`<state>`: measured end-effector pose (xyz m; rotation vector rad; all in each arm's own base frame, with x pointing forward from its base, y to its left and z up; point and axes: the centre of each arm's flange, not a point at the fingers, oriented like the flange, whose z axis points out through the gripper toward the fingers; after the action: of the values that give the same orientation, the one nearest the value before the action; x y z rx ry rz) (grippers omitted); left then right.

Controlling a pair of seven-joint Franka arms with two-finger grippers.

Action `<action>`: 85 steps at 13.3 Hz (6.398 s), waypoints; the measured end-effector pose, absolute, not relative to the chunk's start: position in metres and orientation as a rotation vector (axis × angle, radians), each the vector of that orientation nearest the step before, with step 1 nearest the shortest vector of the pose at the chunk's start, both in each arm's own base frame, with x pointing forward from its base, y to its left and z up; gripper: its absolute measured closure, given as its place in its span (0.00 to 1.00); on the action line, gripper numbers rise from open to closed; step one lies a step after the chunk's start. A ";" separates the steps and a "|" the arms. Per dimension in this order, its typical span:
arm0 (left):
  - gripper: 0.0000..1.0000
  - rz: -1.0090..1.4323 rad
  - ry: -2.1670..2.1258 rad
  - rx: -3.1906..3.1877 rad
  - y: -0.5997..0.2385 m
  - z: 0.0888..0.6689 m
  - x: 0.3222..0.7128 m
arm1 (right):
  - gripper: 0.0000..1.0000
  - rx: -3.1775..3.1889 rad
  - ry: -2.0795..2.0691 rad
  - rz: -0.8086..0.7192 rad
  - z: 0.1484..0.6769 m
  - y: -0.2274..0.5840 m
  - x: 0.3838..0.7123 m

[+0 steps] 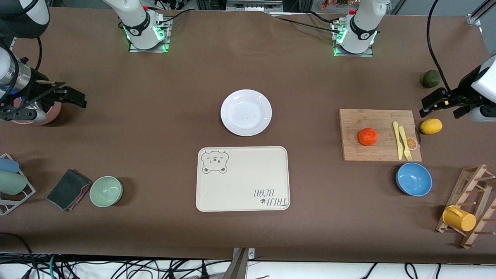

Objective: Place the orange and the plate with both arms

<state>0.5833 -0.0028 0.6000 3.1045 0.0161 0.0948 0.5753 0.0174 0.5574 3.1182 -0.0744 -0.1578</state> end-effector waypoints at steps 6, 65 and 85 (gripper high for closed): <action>0.00 0.095 0.016 3.105 -0.003 0.600 0.583 | 0.00 3.118 -0.074 -0.158 0.557 0.017 0.575; 0.00 -0.300 0.243 3.108 -0.014 0.335 0.576 | 0.00 3.118 -0.075 -0.160 0.557 0.017 0.575; 0.27 -0.227 0.296 3.099 -0.012 0.215 0.555 | 0.00 3.119 -0.075 -0.161 0.557 0.017 0.575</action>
<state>0.5551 -0.0122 0.2151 3.0985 0.2959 -0.2270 0.5751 0.0175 0.5571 3.1187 -0.0745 -0.1606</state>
